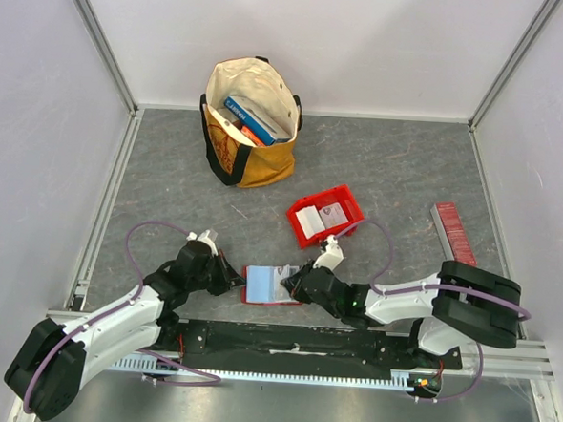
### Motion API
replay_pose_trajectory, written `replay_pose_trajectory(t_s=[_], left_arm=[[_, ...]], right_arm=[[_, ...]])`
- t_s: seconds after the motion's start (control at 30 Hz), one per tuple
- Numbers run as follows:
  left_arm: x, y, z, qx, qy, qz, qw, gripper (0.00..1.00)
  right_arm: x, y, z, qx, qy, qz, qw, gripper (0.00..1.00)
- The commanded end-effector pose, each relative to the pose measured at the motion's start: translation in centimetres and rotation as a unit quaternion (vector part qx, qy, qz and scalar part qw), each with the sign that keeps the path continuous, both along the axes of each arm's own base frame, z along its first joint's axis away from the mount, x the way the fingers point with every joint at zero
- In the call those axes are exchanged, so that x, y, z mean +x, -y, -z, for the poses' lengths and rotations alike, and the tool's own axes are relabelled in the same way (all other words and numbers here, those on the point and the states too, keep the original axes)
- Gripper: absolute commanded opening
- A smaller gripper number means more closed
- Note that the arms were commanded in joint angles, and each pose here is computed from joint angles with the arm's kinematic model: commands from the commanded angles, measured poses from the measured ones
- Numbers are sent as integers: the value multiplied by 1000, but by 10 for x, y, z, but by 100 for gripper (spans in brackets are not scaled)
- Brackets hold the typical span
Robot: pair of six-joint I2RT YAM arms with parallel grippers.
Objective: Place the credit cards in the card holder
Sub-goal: Insert the credit card into the card holder.
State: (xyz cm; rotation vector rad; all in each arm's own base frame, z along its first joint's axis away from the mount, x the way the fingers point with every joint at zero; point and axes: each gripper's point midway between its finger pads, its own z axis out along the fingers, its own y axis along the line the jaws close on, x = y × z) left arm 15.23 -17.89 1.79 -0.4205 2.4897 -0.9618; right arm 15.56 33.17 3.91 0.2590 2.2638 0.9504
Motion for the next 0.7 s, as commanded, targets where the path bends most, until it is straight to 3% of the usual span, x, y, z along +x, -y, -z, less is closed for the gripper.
replay_pose_trajectory(t_s=[0.0,0.67], left_arm=[[4,0,-1,-6,6,-15,1000,2],[4,-2,1,-1,3,-17,1000,2]], right_arm=[[4,-11,-3,14,0,1,1000,0],[10,-4,-21,41,26,15,999,0]])
